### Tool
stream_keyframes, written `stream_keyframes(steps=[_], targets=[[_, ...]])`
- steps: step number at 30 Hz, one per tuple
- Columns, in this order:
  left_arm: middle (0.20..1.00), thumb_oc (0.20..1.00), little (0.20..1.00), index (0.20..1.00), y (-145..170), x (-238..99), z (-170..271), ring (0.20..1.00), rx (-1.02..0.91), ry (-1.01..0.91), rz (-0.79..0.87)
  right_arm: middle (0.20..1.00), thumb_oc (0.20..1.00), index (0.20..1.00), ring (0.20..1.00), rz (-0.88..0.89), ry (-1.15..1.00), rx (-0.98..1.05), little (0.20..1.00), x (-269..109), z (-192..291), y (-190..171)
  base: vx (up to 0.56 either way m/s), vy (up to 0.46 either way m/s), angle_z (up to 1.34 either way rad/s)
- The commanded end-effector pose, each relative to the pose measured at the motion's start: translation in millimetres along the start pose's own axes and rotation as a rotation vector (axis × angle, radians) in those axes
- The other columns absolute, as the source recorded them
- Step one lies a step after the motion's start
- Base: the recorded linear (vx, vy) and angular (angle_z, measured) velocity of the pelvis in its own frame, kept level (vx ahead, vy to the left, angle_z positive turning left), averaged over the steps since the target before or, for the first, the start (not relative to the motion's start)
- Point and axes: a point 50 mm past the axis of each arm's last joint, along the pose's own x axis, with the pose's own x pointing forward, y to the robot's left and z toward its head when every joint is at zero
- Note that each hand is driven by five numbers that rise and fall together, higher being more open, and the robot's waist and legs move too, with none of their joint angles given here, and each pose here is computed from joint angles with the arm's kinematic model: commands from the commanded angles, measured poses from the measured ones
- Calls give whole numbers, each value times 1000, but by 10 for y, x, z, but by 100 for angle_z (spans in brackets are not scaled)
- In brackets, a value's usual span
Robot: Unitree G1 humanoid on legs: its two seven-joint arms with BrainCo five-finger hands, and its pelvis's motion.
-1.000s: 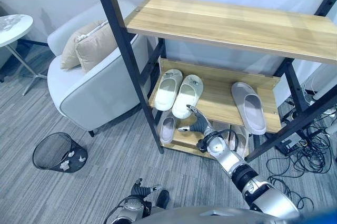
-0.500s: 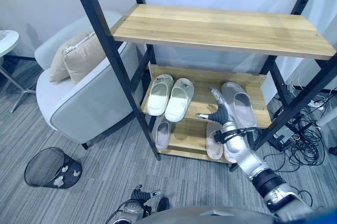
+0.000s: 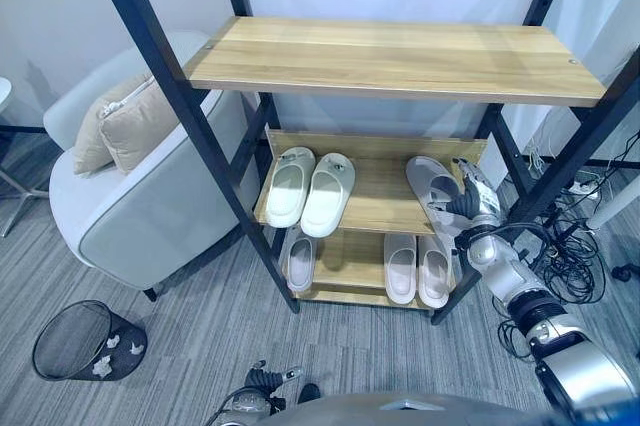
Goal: Arrange the slippers neatly on the shoe rack.
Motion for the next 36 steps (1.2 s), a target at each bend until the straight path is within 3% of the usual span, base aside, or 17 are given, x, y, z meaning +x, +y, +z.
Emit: stream_keyframes(steps=[1,6,18,27,36], targets=[[1000,1000,1000,1000,-204,-42,-104,1000,-13,74,-26,1000,1000,1000,1000,-136,23,44,1000,185,122,-205,29,-12,-3],[1000,1000,1000,1000,-227,-42,-80,1000,-13,72,-30,1000,1000,1000,1000,-148,117,57,1000,122,-41,-155,15,-7,0],[1000,1000,1000,1000,-267,-50,-92,1000,-11,105,-29,1000,1000,1000,1000,38,295,192,1000,-235,-114,396,3,-2,-1],[1000,1000,1000,1000,-233,-45,-120,1000,29,120,-24,1000,1000,1000,1000,165,212,282,1000,-350,121,622,4,-1,-1],[1000,1000,1000,1000,-168,-42,-183,1000,66,133,-16,1000,1000,1000,1000,242,60,373,1000,-297,388,614,0,0,0]])
